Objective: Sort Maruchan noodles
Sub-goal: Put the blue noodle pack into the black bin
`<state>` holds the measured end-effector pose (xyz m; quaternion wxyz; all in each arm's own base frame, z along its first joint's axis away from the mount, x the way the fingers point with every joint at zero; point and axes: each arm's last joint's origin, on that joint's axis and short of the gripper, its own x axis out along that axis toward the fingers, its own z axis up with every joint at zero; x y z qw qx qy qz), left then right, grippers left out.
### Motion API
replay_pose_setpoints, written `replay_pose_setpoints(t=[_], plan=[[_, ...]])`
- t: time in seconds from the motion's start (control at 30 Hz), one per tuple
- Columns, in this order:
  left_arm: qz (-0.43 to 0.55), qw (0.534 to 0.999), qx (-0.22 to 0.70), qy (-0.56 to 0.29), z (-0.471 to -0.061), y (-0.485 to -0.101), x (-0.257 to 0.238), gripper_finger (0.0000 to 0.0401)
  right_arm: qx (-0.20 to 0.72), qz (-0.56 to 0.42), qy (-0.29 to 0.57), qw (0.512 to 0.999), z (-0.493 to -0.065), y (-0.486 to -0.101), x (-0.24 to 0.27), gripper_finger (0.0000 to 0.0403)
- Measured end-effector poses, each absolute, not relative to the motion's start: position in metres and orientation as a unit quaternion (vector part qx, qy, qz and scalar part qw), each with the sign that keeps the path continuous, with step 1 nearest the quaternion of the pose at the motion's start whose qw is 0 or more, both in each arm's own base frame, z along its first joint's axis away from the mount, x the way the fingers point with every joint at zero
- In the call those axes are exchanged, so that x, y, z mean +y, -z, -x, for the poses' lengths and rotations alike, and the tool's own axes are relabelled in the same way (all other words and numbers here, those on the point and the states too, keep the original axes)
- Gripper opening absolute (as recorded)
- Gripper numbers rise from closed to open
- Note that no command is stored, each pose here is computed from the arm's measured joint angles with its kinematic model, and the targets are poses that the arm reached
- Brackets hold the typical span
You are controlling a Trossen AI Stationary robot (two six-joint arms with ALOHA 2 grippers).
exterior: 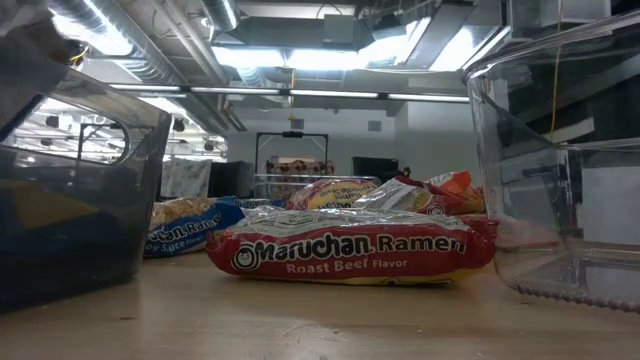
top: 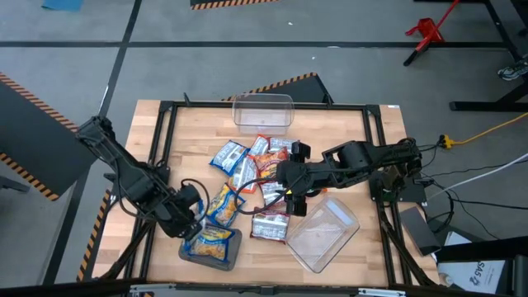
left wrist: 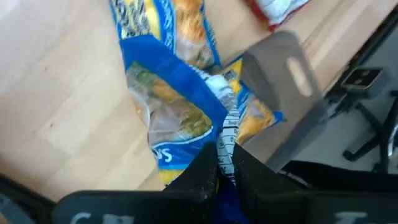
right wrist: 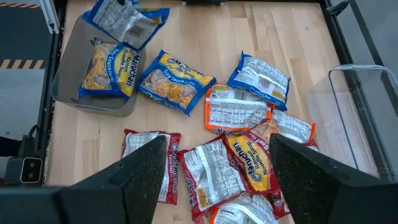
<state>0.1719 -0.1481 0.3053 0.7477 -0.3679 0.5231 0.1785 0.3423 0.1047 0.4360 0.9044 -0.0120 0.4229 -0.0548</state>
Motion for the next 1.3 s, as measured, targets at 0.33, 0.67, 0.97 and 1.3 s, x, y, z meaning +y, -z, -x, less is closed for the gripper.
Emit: replay_pose_setpoints(t=[0.33,0.67,0.97,1.3], plan=[[0.323,0.734,0.564,-0.198,-0.186,-0.281,-0.164,0.0011,0.429,0.012,0.052,0.902,-0.341,-0.435,0.105,0.0269],[0.321,0.786,0.489,-0.201,-0.195,-0.306,-0.173,0.0009,0.433,0.013,0.052,0.9,-0.341,-0.435,0.104,0.0269],[0.307,0.834,0.408,-0.21,-0.217,-0.307,-0.182,0.0009,0.436,0.009,0.046,0.899,-0.34,-0.434,0.105,0.0269],[0.339,0.828,0.398,-0.202,-0.236,-0.284,-0.208,0.001,0.442,0.011,0.043,0.896,-0.34,-0.434,0.105,0.0269]])
